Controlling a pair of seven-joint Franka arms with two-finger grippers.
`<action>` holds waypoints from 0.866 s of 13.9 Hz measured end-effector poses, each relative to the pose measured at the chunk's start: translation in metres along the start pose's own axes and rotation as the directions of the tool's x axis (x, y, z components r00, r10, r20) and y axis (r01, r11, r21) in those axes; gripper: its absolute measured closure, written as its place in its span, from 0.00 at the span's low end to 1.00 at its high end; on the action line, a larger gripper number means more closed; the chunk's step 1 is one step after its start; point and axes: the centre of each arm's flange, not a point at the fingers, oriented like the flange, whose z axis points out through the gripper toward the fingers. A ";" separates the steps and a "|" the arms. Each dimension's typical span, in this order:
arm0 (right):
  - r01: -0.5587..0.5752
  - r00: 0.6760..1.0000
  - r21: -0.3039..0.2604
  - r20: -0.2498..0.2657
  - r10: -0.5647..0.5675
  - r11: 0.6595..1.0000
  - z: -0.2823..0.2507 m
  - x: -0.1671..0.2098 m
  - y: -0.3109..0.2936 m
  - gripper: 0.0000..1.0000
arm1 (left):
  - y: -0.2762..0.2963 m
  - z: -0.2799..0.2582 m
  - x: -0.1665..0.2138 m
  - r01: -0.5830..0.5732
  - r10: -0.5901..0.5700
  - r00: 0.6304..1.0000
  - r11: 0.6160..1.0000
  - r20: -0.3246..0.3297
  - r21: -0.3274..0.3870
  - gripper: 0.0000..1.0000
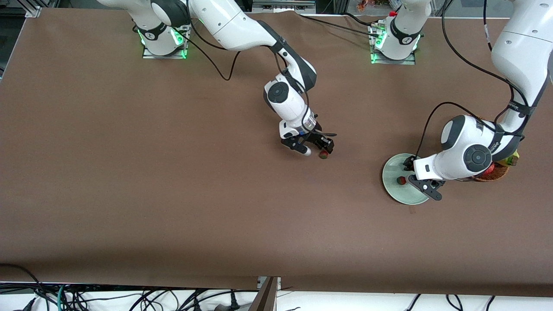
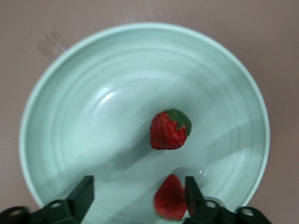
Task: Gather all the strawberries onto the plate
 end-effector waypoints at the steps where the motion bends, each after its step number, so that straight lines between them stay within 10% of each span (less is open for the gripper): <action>1: -0.010 1.000 -0.019 0.008 0.010 1.000 -0.008 0.010 -0.008 0.28 | 0.007 -0.015 0.005 -0.013 0.013 1.000 1.000 0.006 0.005 0.00; 4: 0.017 1.000 -0.135 0.025 -0.013 0.991 -0.060 0.073 -0.034 0.01 | 0.059 -0.080 0.032 -0.016 0.016 1.000 1.000 0.018 0.015 0.00; 9: 0.276 0.958 -0.348 0.173 -0.228 0.896 -0.236 0.167 -0.053 0.01 | 0.168 -0.115 0.069 0.226 -0.226 0.974 0.974 0.036 -0.019 0.00; 12: 0.394 0.912 -0.383 0.278 -0.302 0.835 -0.349 0.209 -0.028 0.01 | 0.246 -0.086 0.094 0.372 -0.371 0.928 0.928 0.026 -0.033 0.00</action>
